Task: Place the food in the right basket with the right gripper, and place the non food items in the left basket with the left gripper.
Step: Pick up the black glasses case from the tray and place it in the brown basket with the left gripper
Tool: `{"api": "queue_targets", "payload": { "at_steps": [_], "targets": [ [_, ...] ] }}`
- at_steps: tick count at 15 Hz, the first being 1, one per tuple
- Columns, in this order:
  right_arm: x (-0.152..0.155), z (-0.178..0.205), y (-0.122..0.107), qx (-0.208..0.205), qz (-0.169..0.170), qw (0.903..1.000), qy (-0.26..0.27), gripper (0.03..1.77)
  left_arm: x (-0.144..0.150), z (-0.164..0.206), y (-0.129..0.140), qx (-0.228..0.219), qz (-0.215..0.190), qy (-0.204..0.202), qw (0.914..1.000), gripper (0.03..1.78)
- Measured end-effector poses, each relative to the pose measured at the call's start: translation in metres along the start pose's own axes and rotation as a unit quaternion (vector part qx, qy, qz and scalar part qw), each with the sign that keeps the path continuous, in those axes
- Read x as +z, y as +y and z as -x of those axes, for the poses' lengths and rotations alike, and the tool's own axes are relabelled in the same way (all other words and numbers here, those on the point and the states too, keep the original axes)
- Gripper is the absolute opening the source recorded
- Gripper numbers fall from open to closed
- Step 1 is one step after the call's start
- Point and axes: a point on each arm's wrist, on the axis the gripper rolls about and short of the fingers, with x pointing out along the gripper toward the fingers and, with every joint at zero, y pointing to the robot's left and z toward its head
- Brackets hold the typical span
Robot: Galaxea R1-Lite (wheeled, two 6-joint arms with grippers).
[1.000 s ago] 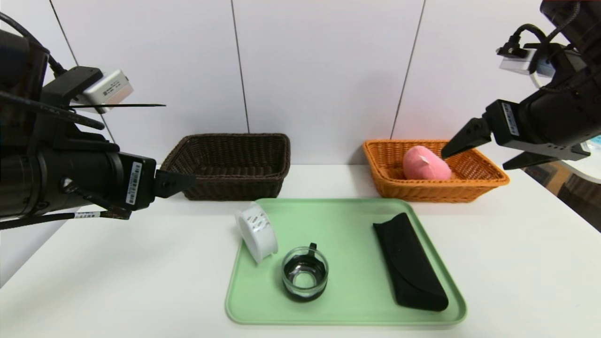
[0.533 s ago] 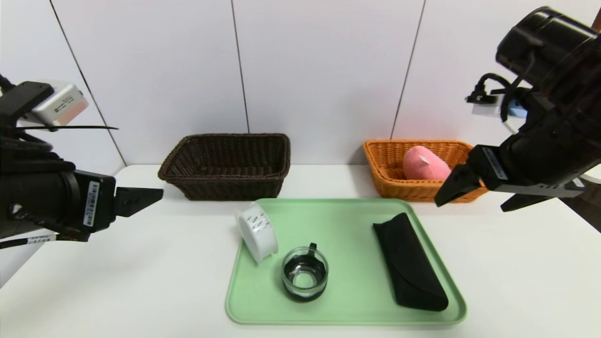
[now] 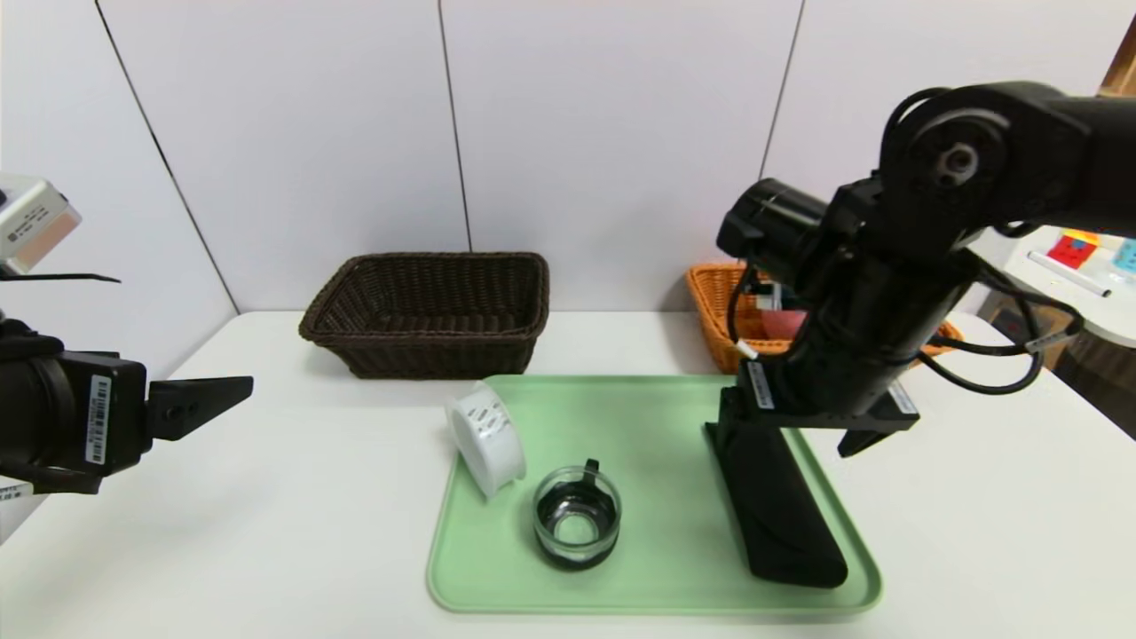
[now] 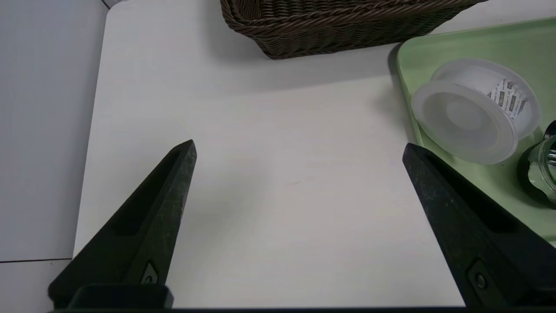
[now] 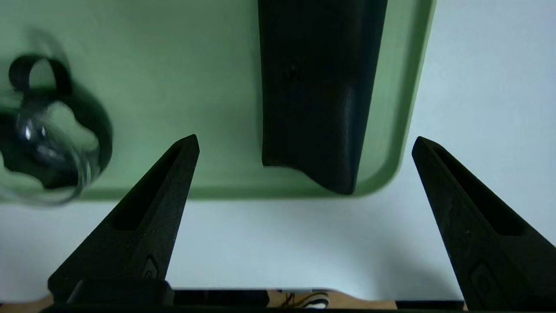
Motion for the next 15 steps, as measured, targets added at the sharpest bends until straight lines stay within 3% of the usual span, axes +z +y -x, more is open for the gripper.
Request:
{"api": "queue_targets", "payload": {
  "at_steps": [7, 15],
  "targets": [
    [-0.005, -0.041, 0.013, -0.038, 0.015, 0.9985, 0.037, 1.70, 0.002, 0.002, 0.000, -0.003, 0.001, -0.006, 1.0000, 1.69],
    [-0.009, -0.062, 0.006, -0.033, 0.004, 0.9988, 0.036, 1.70, 0.008, 0.002, 0.000, -0.003, 0.003, -0.012, 0.9999, 1.69]
  ]
}}
